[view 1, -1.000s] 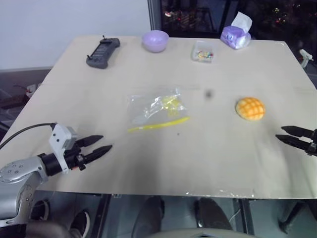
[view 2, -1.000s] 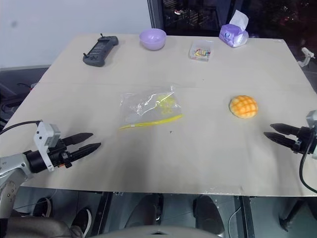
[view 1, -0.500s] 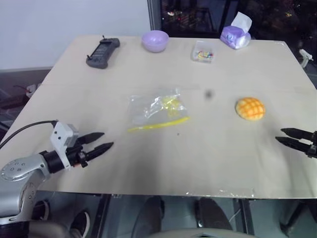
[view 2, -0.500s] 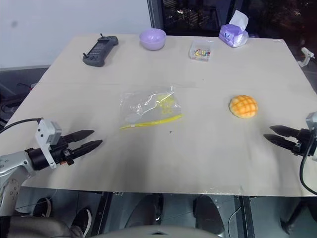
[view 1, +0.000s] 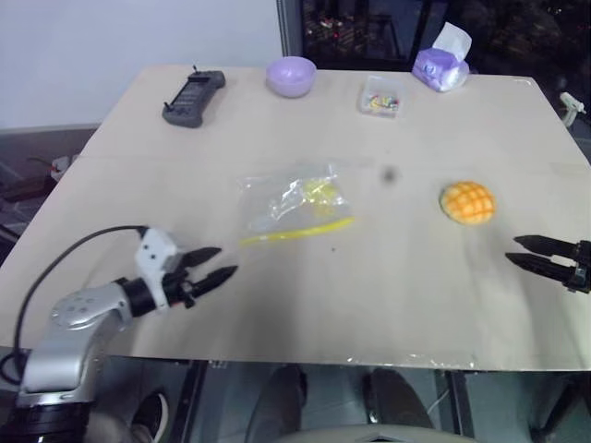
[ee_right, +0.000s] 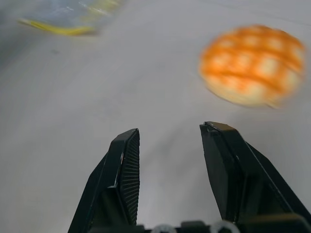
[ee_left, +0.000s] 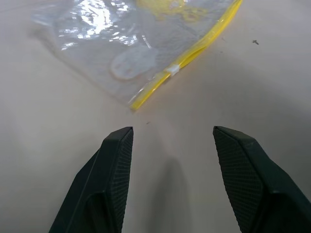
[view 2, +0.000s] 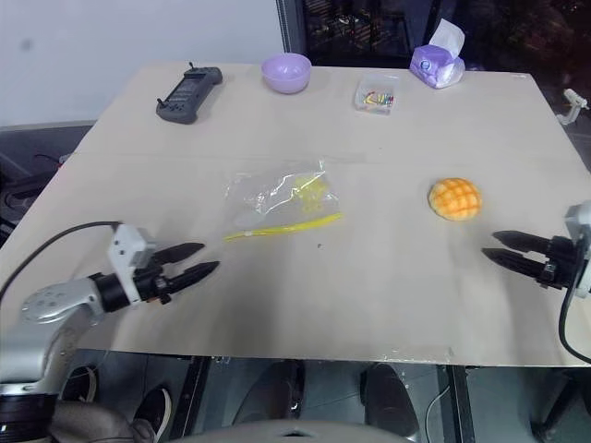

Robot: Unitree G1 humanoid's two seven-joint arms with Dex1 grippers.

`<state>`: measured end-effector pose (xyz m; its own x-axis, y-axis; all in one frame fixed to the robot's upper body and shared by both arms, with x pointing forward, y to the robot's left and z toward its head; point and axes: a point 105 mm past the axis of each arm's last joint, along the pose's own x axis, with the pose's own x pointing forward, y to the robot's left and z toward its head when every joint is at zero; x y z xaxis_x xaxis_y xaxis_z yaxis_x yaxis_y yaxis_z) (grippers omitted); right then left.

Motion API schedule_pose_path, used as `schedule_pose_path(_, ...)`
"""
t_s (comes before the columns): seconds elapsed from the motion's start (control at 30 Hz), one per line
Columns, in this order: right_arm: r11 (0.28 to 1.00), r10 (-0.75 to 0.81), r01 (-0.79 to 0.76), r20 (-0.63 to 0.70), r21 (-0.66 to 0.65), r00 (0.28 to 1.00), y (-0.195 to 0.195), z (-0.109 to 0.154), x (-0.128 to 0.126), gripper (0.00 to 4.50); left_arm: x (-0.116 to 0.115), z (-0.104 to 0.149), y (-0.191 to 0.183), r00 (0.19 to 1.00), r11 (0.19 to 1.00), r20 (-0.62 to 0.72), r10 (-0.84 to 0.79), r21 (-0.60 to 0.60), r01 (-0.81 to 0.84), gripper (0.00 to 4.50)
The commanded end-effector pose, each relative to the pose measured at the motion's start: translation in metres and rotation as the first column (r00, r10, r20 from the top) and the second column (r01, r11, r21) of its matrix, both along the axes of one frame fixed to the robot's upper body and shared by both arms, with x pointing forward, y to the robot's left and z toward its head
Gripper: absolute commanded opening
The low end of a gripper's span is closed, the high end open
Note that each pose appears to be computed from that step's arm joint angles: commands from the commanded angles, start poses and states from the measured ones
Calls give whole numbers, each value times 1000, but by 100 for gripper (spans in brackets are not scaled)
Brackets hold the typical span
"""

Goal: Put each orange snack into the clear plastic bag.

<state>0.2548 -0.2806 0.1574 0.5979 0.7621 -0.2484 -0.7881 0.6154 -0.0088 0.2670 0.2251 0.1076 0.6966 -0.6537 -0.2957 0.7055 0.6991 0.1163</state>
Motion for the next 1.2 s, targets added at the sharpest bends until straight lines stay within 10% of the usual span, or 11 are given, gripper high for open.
schedule_pose_path(0.03, 986, 149, -152, 45, 64, 988, 33, 24, -18, 215, 13, 15, -19, 991, 997, 136, -13, 77, 2, 276)
schedule_pose_path(1.2, 997, 66, -68, 47, 41, 997, 28, 18, -25, 215, 86, -2, 42, 872, 694, 453, -186, 689, -209, 276)
